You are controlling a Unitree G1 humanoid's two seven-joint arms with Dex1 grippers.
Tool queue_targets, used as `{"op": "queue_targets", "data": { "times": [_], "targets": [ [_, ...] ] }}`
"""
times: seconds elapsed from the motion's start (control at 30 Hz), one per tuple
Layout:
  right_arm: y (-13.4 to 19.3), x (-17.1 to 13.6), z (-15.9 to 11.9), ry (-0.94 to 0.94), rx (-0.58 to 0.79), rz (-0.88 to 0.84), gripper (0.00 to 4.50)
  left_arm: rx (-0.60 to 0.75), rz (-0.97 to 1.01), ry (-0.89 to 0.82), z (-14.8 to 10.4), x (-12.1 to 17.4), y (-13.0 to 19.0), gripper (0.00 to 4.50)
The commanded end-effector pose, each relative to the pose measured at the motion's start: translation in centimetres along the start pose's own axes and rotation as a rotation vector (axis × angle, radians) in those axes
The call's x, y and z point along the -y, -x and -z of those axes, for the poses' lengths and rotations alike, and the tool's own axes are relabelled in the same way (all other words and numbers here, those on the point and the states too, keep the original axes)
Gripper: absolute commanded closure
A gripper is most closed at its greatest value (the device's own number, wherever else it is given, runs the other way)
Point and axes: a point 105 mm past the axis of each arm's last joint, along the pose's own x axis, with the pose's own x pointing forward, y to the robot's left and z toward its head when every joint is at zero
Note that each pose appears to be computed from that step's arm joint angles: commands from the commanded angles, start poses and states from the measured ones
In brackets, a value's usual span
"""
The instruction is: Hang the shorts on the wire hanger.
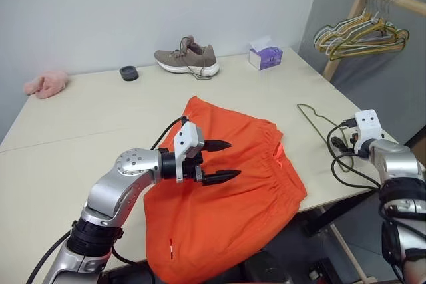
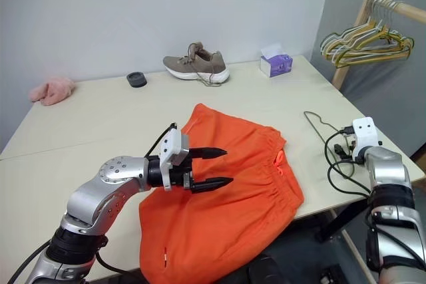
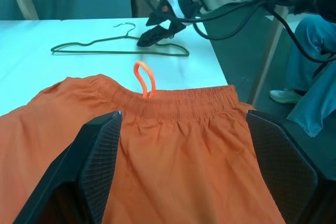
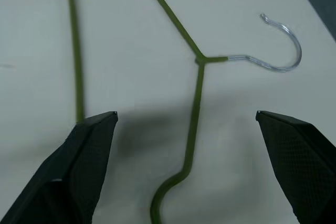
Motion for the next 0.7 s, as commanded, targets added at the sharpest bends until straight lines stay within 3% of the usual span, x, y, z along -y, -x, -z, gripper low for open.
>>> {"op": "queue_targets", "data": {
  "times": [0.03, 0.07, 0.17, 0.53, 0.57, 0.7],
  "targets": [
    [-0.2, 0.6, -0.2, 0.016, -0.020, -0.007, 0.00, 0.021, -0.006, -0.038, -1.0, 0.1, 0.0, 0.53],
    [-0.3, 0.4, 0.3, 0.000, -0.048, -0.026, 0.00, 0.020, -0.007, -0.038, -1.0, 0.1, 0.1, 0.53],
    [-0.5, 0.2, 2.2, -0.052, -0.139, -0.059, 0.57, 0.018, -0.012, -0.035, -0.7, 0.0, 0.2, 0.47],
    [-1.1, -0.1, 4.2, -0.051, -0.195, -0.016, 4.31, 0.016, -0.021, -0.032, 0.1, -0.2, 0.4, 0.47],
    [-1.1, -0.1, 4.2, -0.069, -0.193, -0.015, 4.49, 0.016, -0.021, -0.032, 0.1, -0.2, 0.4, 0.47],
    [-0.9, 0.7, 2.0, -0.030, -0.091, 0.004, 4.49, 0.012, -0.039, -0.028, 0.5, -0.6, 0.7, 0.47]
  ]
}}
